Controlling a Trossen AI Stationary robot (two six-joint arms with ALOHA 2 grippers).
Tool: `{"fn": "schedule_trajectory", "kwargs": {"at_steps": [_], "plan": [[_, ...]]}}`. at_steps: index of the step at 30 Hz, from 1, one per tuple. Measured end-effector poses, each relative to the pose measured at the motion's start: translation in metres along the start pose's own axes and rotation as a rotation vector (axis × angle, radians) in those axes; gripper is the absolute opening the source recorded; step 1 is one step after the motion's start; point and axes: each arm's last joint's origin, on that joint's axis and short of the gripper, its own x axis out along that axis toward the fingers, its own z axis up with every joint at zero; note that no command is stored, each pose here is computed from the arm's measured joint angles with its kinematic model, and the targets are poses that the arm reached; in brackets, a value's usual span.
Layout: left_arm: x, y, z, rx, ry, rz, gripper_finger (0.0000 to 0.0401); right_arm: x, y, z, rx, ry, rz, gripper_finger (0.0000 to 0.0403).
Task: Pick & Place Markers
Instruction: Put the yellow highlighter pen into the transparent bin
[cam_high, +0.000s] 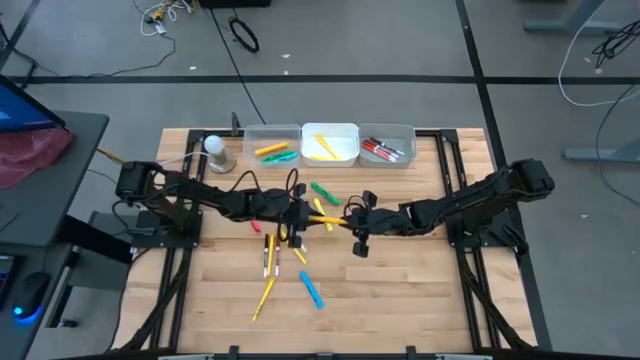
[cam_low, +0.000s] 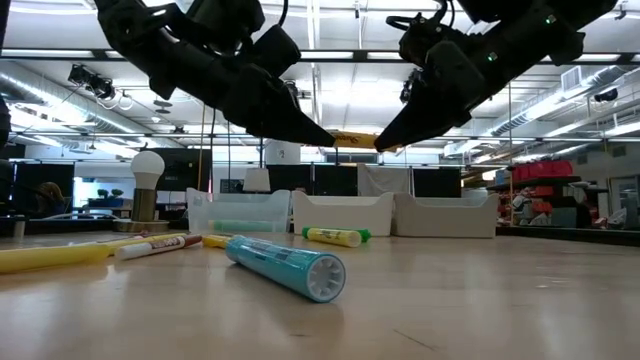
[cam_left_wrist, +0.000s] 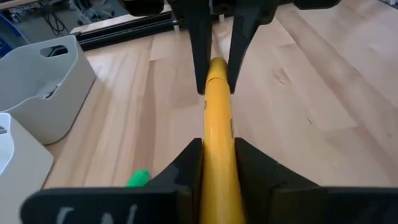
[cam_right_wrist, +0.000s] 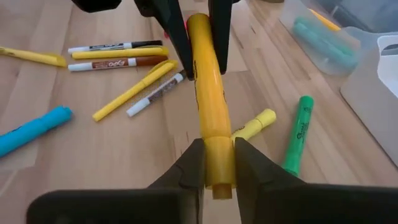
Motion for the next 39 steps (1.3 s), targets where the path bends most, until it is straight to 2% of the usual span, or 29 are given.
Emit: {"fn": "schedule_trajectory", "kwargs": {"at_steps": [5,7,10,14,18,20,24,29,36,39], "plan": [[-0.004,0.001,0.001,-0.043,0.021,-0.001,0.0072,-0.003,0.000,0.002,0.018,-0.007,0.025,0.0096],[-0.011,0.004,0.001,-0.074,0.080,0.029,0.0072,-0.007,-0.002,0.004,0.040,-0.005,0.025,0.0120],[-0.030,0.016,-0.002,-0.117,0.215,0.159,0.0072,-0.014,-0.004,0.005,0.078,0.012,0.025,0.0146],[-0.066,0.041,-0.002,-0.213,0.348,0.362,0.0072,-0.020,-0.007,0.009,0.099,-0.021,-0.029,0.0158],[-0.104,0.080,0.000,-0.339,0.453,0.531,0.0072,-0.020,-0.008,0.012,0.099,-0.052,-0.037,0.0154],[-0.118,0.101,-0.001,-0.366,0.513,0.591,0.0072,-0.020,-0.007,0.013,0.091,-0.058,-0.035,0.0150],[-0.133,0.148,-0.007,-0.427,0.579,0.605,0.0072,-0.020,-0.007,0.015,0.084,-0.079,-0.032,0.0143],[-0.128,0.192,-0.035,-0.433,0.698,0.556,0.0072,-0.020,-0.008,0.017,0.082,-0.093,-0.028,0.0137],[-0.100,0.221,-0.074,-0.458,0.792,0.517,0.0072,-0.020,-0.008,0.017,0.075,-0.092,-0.029,0.0137],[-0.090,0.226,-0.087,-0.465,0.802,0.513,0.0094,-0.020,-0.008,0.016,0.074,-0.091,-0.029,0.0136]]}}
